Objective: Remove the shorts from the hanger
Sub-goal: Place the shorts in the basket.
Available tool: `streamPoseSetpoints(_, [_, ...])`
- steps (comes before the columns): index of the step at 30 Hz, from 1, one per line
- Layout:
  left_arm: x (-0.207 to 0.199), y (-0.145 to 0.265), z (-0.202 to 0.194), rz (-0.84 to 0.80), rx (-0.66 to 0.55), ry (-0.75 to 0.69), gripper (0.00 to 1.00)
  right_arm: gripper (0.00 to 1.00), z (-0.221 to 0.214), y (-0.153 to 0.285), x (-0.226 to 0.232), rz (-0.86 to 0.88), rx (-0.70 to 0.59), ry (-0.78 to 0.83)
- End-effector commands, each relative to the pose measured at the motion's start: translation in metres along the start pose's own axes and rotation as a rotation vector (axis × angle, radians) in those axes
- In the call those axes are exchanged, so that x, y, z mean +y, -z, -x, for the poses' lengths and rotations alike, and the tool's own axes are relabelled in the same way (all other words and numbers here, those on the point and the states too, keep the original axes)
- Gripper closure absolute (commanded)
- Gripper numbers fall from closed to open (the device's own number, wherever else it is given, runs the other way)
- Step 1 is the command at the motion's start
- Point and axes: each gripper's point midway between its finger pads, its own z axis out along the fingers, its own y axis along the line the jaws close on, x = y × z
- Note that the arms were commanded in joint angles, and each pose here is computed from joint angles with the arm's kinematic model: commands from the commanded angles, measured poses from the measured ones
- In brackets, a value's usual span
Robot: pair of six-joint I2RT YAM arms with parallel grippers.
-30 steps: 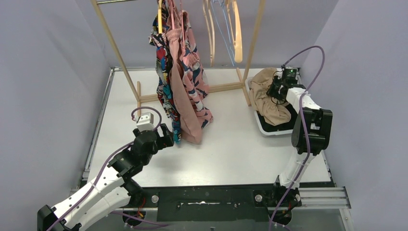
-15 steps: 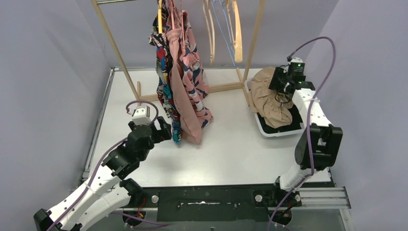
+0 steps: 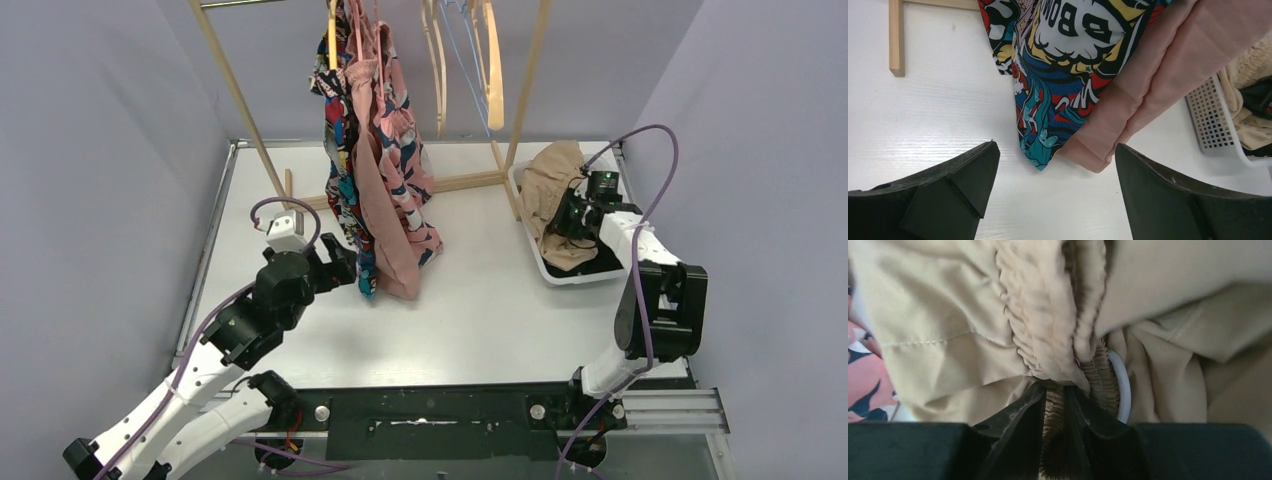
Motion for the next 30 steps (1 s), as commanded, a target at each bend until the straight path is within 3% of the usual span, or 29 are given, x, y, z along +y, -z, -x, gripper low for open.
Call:
streamPoseSetpoints(1, [-0.022, 0.014, 0.035, -0.075, -0.061, 0.074, 0.13, 0.74, 0.021, 0.019, 0.009, 0.017, -0.048, 0.037])
streamPoseSetpoints(5, [-0.031, 0.020, 0.052, -0.101, -0.091, 0.060, 0.13, 0.56, 0.054, 0.069, 0.041, 0.094, -0.211, 0.061])
streamPoseSetpoints(9, [-0.063, 0.031, 0.077, -0.231, -0.114, 0.008, 0.13, 0.44, 0.046, 0.100, 0.075, 0.213, -0.290, 0.093])
streamPoseSetpoints(17, [-0.186, 0.069, 0.087, -0.787, 0.068, -0.041, 0.20, 0.42, -0.004, 0.113, 0.095, 0.300, -0.226, 0.061])
streamPoseSetpoints(19, [-0.206, 0.072, 0.091, -0.847, 0.113, -0.024, 0.25, 0.42, -0.014, 0.117, 0.095, 0.310, -0.216, 0.051])
streamPoseSetpoints(30, [-0.219, 0.026, 0.166, -0.588, -0.120, 0.000, 0.26, 0.38, -0.019, 0.138, 0.086, 0.263, -0.247, 0.065])
